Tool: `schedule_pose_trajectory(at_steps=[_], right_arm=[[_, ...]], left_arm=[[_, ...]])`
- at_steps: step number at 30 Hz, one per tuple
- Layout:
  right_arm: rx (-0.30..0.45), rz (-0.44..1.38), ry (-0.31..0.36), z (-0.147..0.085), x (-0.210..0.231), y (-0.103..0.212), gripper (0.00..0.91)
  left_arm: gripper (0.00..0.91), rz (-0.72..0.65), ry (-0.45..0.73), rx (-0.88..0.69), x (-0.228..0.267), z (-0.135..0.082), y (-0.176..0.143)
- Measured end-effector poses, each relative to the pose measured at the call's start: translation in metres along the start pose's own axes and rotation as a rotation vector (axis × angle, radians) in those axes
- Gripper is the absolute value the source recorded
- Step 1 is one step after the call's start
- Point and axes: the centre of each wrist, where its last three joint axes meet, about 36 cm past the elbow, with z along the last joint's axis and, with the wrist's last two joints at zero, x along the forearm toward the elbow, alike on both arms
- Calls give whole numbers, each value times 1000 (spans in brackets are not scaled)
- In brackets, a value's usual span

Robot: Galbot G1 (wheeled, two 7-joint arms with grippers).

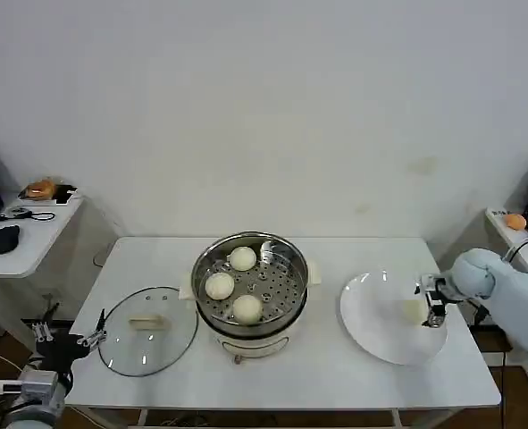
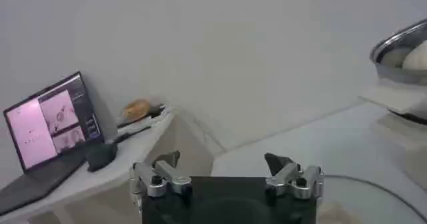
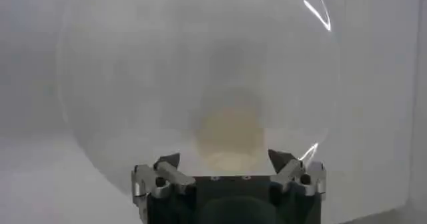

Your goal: Take steamed baozi put them in steamer then cover it.

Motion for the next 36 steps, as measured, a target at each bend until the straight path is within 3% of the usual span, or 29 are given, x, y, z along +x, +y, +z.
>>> schedule_pose_trajectory(at_steps=[13, 29, 36], right_arm=[[-17, -24, 13, -6, -14, -5, 645], [-25, -6, 4, -9, 25, -21, 645], [-2, 72, -84, -43, 84, -48, 655]], left_arm=[[907, -7, 6, 9, -1, 2, 3], [907, -9, -7, 4, -1, -4, 7], [907, -1, -19, 23, -7, -8, 11]])
